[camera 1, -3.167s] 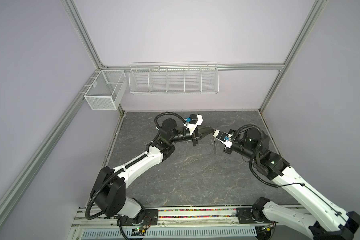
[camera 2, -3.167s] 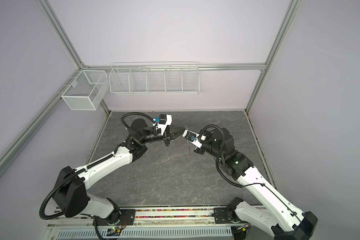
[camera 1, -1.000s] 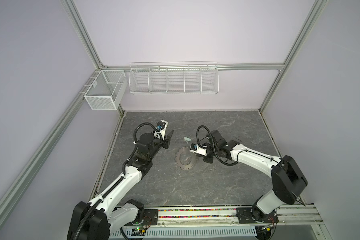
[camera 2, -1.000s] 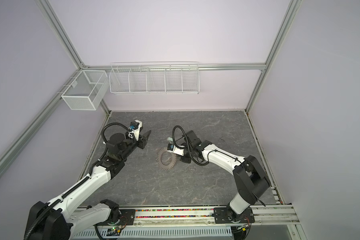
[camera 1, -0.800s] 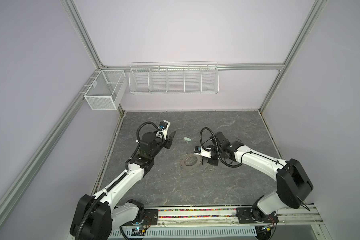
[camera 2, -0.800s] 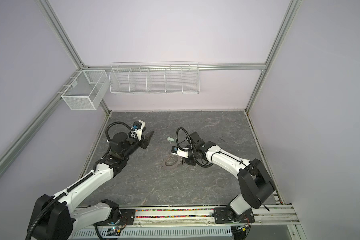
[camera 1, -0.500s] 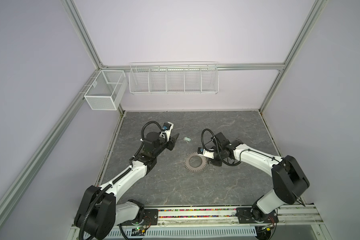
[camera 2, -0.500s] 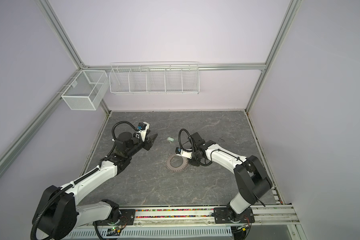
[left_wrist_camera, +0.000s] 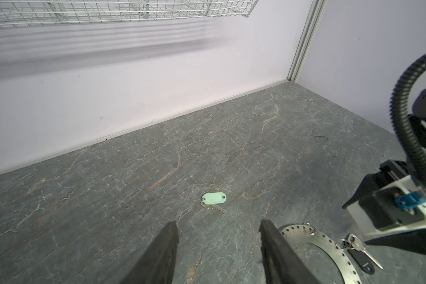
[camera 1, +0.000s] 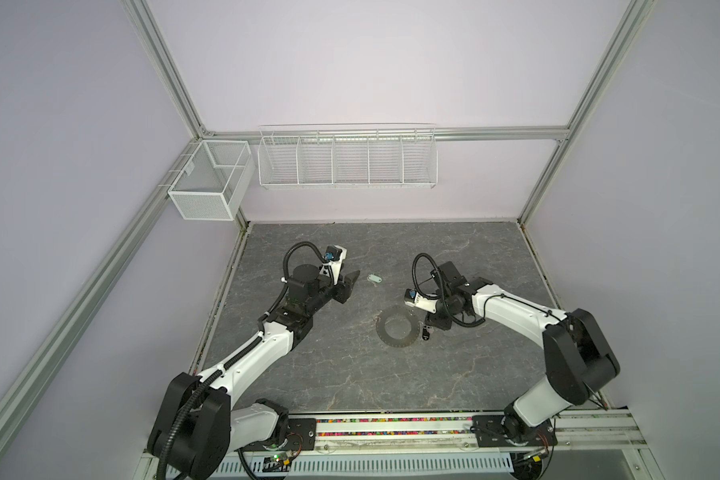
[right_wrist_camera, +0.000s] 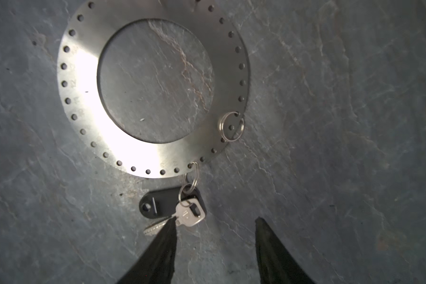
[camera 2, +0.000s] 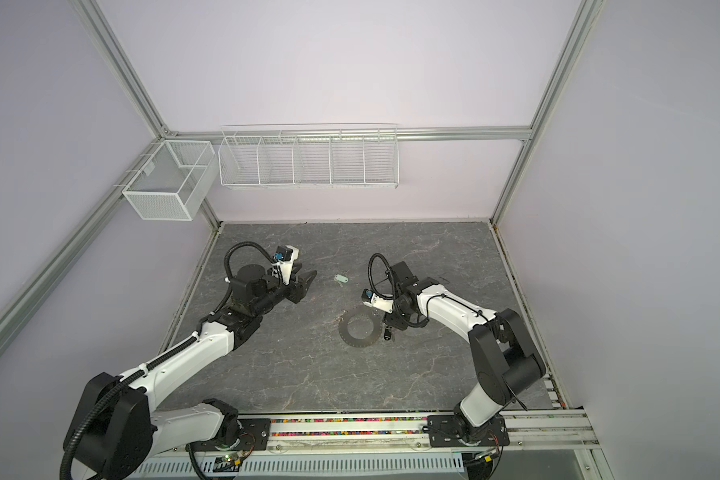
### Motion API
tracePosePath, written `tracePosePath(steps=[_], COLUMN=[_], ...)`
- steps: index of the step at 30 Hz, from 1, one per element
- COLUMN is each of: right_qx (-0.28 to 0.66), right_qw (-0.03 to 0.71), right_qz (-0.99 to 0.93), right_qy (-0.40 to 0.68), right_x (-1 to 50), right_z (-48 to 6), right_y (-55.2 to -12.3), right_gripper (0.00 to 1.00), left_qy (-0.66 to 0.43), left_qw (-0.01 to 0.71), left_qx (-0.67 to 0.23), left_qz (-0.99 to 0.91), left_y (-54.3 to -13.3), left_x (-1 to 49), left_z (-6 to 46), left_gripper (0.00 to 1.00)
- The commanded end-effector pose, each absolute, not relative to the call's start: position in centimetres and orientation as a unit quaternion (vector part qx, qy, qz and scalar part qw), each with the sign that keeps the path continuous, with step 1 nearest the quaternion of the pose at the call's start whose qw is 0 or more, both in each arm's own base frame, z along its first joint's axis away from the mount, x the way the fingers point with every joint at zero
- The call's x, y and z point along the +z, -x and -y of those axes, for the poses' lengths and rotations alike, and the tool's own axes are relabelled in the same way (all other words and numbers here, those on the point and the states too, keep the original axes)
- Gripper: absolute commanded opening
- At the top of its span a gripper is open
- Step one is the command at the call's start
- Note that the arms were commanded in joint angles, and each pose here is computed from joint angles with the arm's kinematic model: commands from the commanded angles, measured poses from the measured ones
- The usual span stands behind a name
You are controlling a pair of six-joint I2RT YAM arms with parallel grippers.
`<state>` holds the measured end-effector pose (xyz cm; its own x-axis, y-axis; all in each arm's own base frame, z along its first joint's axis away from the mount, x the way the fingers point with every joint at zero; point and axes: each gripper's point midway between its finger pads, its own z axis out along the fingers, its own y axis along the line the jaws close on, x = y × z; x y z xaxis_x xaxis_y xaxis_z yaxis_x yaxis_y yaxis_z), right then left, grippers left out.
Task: Attach keys to a key ring
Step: Place the keyring at the center of the table.
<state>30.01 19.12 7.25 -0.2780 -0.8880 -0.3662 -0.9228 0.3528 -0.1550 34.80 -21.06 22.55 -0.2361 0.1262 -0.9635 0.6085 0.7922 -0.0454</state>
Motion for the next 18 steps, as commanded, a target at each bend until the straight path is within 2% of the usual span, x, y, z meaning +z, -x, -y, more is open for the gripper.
tracePosePath(steps=[1, 4, 9, 13, 18], right_qx=[0.073, 0.123, 0.189, 0.189, 0.167], right_qw=[0.301, 0.327, 0.321, 0.321, 0.301], right_qz=[-0.798, -0.795, -0.786, -0.789, -0.781], right_qy=[0.518, 0.496, 0.493, 0.489, 0.522], right_x=[13.2, 15.5, 14.5, 12.5, 8.7], right_z=[-20.0, -22.2, -26.9, -30.0, -33.0], right_y=[-32.3, -32.9, -32.7, -32.9, -31.6], right_gripper=[0.58, 0.55, 0.48, 0.41, 0.40], left_qy=[-0.241, -0.244, -0.224, -0.211, -0.204], left_qw=[0.558, 0.546, 0.527, 0.515, 0.504], left_qx=[-0.214, -0.207, -0.219, -0.219, -0.211], left_qz=[-0.765, -0.774, -0.790, -0.801, -0.812], left_y=[-34.2, -34.4, -34.7, -34.9, -36.1], left_x=[22.7, 21.8, 21.8, 21.6, 20.4], left_z=[20.9, 20.9, 21.0, 20.7, 19.5], left_gripper=[0.55, 0.54, 0.53, 0.53, 0.52])
